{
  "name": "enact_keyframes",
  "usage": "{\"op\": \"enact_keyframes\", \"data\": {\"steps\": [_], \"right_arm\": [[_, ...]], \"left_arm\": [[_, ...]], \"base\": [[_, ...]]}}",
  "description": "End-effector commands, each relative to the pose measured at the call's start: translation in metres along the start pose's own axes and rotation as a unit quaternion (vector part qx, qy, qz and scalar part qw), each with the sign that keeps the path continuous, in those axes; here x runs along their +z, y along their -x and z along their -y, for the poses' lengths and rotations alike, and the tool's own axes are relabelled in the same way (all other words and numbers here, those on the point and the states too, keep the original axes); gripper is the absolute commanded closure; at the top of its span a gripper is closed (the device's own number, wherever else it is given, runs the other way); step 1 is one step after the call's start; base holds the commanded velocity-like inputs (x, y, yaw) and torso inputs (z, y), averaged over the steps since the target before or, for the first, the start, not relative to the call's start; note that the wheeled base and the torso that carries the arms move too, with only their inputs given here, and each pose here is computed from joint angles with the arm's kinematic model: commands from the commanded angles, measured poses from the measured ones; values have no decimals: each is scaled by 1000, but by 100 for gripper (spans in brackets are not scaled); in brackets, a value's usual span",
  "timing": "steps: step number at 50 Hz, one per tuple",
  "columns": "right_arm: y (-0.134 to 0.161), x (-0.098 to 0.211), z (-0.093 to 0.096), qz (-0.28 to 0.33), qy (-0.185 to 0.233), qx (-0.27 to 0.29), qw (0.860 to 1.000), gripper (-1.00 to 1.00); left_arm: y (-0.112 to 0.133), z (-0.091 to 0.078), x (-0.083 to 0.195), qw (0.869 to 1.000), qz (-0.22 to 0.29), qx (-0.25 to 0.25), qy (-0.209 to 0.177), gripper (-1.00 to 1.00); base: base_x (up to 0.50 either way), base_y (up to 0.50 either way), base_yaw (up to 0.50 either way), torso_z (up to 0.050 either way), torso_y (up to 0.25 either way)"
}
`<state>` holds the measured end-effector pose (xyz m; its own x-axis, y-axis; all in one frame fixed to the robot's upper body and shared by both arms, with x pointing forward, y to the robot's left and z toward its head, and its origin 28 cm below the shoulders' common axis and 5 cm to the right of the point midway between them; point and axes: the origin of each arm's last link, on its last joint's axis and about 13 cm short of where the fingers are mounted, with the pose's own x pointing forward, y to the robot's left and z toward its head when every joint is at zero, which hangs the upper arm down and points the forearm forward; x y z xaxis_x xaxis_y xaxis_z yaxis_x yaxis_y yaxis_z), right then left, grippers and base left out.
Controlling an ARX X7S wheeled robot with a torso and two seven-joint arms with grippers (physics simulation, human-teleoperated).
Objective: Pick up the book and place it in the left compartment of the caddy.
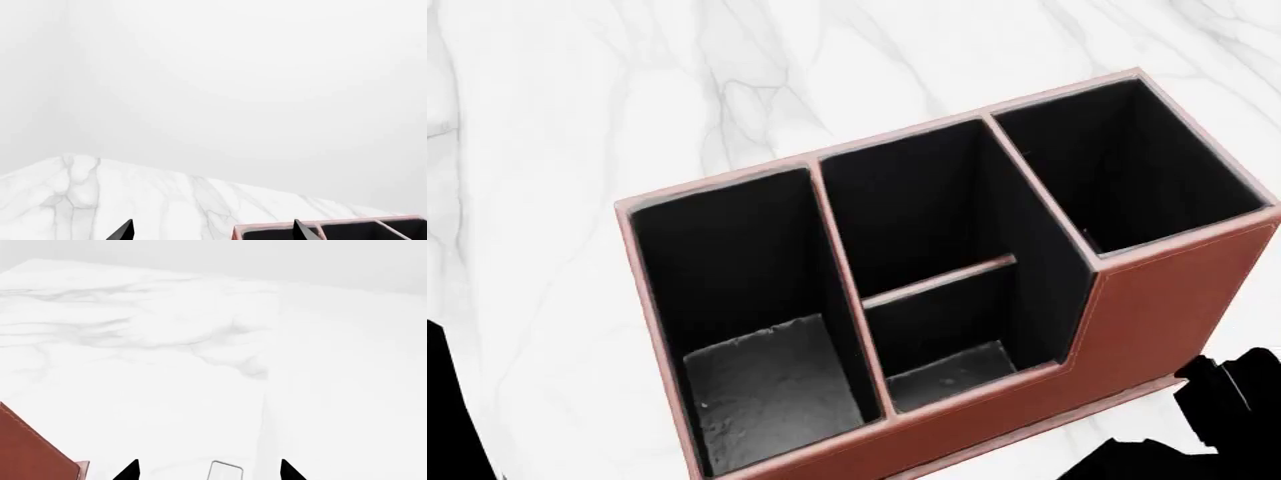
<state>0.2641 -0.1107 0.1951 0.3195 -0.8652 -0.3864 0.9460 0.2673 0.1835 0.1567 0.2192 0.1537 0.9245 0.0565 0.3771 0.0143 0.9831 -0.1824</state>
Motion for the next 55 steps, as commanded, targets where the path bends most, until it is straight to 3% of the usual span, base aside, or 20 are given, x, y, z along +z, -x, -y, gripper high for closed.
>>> {"op": "enact_keyframes", "data": {"steps": [1,15,27,55], "right_arm": [[-1,-4,1,-29,-7,-3,1000,-100],[-3,-7,-1,-42,-9,-3,999,-100],[-10,-16,-7,-89,-21,-2,996,-100],[-5,-23,-5,-70,-78,-6,994,-100]], "left_arm": [[0,0,-1,1000,-1,0,0,-100],[0,-1,-1,1000,-3,2,-2,-100],[0,-1,-1,1000,-2,4,-1,-100],[0,-1,1,1000,1,6,1,-100]], "base": [[0,0,0,0,0],[0,0,0,0,0],[0,0,0,0,0],[0,0,0,0,0]]}}
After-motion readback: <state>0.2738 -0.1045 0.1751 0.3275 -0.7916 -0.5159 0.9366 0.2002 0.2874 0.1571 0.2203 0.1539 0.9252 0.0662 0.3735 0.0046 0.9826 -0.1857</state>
